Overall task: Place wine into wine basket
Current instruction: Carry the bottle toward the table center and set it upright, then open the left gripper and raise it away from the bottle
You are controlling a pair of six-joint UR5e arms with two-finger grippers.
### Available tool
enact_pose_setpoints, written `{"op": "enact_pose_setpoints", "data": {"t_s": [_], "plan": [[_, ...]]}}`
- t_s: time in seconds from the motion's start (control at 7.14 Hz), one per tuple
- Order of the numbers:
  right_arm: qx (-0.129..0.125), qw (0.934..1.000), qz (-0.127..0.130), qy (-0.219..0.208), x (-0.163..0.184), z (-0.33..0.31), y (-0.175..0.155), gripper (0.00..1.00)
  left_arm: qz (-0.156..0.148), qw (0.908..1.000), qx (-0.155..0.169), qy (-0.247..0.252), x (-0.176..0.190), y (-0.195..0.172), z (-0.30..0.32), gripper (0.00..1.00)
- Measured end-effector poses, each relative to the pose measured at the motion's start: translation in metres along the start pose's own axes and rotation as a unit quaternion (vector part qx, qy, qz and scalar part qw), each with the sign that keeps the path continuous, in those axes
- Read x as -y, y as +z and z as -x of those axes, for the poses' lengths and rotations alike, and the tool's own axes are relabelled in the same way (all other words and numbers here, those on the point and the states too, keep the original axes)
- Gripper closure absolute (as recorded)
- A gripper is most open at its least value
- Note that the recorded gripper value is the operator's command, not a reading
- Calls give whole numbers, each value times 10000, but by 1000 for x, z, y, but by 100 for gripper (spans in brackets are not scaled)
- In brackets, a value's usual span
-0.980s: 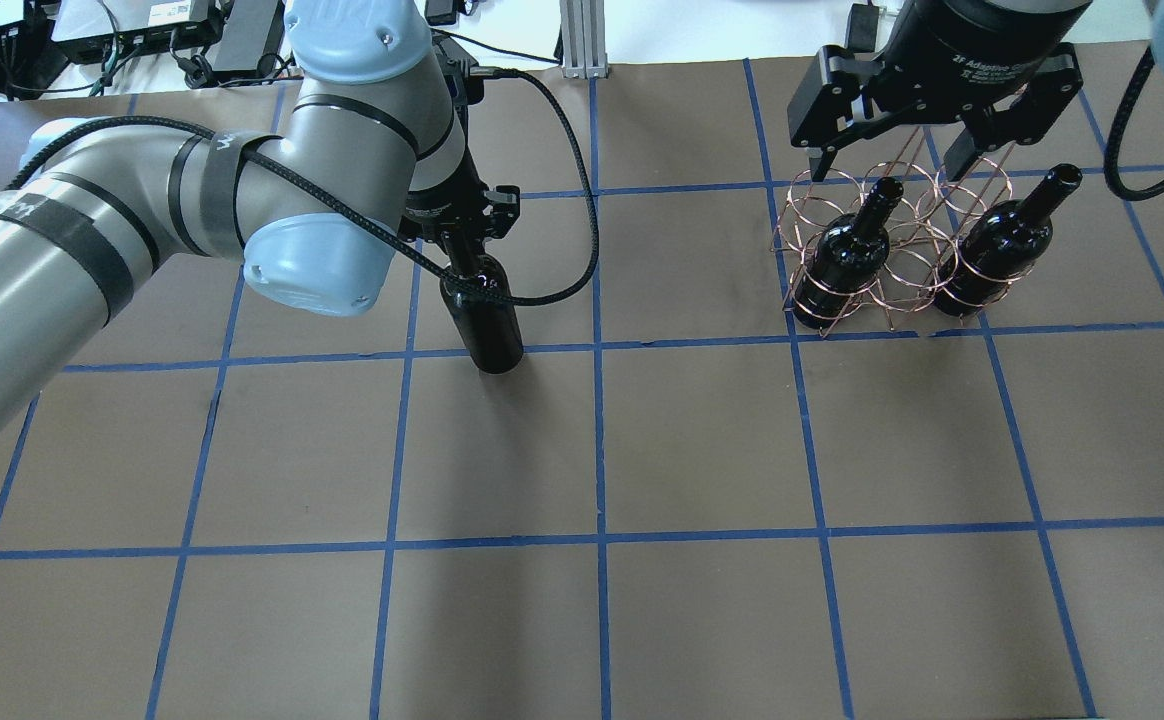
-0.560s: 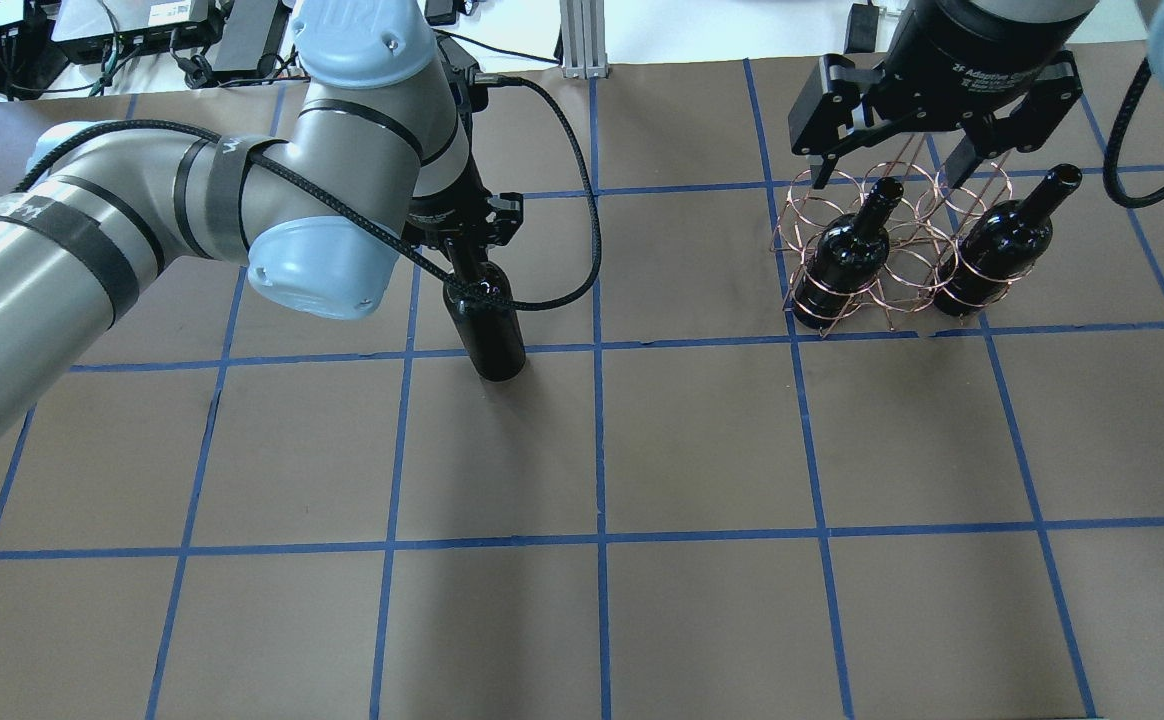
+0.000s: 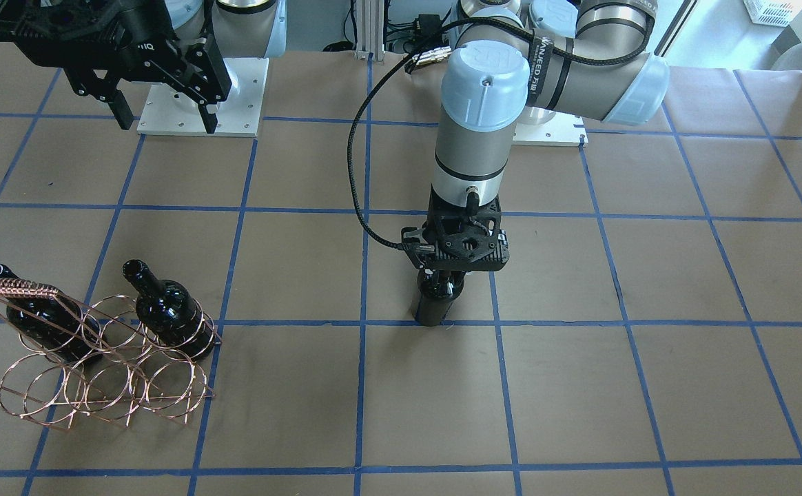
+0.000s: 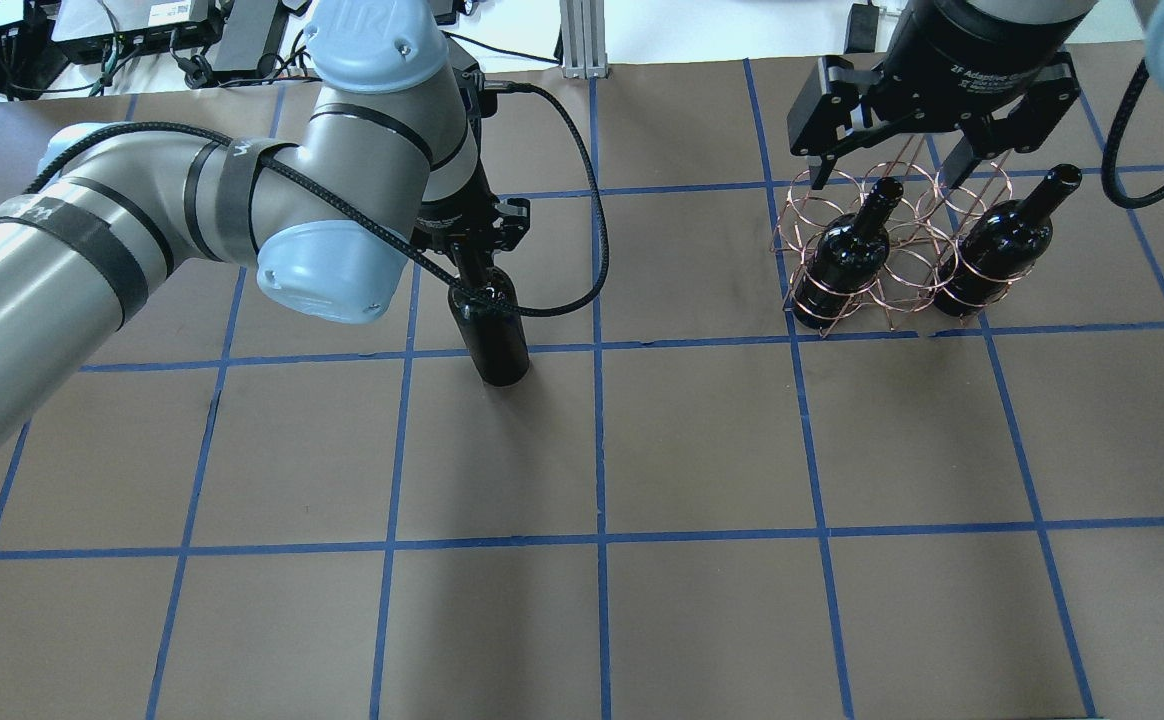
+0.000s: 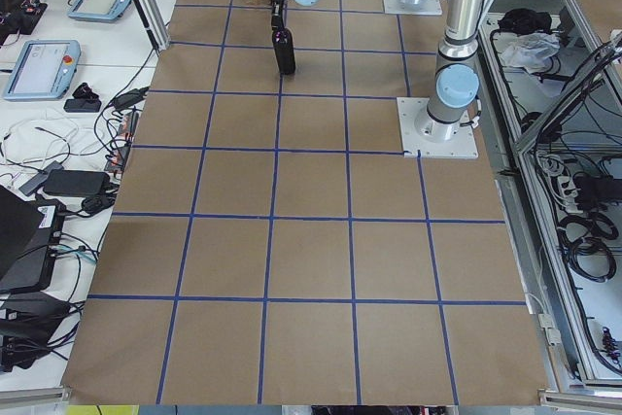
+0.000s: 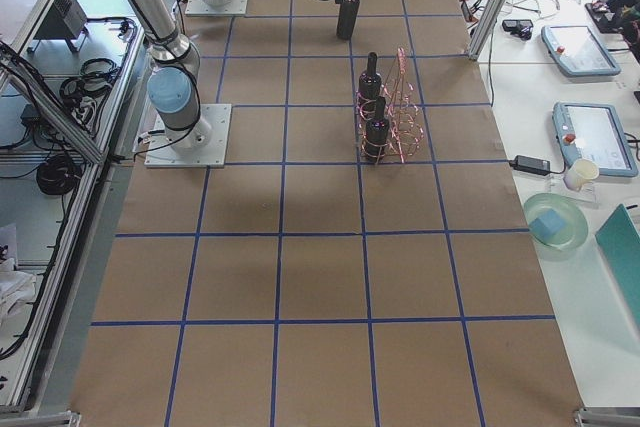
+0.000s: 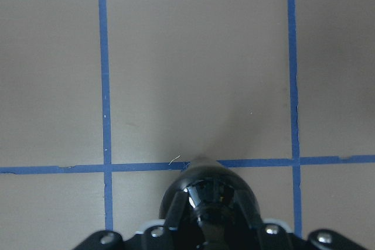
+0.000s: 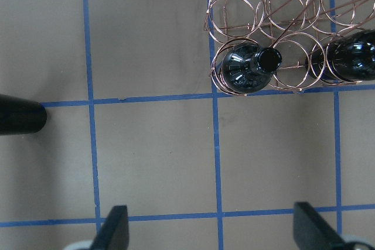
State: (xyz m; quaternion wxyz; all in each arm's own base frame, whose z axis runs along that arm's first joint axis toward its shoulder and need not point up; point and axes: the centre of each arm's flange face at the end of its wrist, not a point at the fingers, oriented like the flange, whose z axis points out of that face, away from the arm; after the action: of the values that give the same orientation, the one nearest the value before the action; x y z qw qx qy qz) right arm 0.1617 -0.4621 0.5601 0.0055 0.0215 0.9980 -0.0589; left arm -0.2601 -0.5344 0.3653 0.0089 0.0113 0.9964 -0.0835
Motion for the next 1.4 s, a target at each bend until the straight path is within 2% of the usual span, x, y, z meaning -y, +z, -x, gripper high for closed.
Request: {"op": "enact_pose_setpoints", "data": {"t_s": [0.28,0.56,0.98,1.12,1.4], "plan": [[13,10000,-17,19,1,-1,-1,0,42,10000,34,5,-2,-6,2,0],[-24,10000,-15,25,2,-2,0,0,180,9998,76,-31,-7,-30,7,0],[-3,10000,2,84,2,-3,1,0,319,9993,52,-200,-4,-120,24,0],[8,10000,15,91,2,-2,1,0,310,9987,1,-398,0,-148,46,0],[-14,9999,23,99,2,-2,2,0,202,9975,-34,-676,6,-181,107,0]]}}
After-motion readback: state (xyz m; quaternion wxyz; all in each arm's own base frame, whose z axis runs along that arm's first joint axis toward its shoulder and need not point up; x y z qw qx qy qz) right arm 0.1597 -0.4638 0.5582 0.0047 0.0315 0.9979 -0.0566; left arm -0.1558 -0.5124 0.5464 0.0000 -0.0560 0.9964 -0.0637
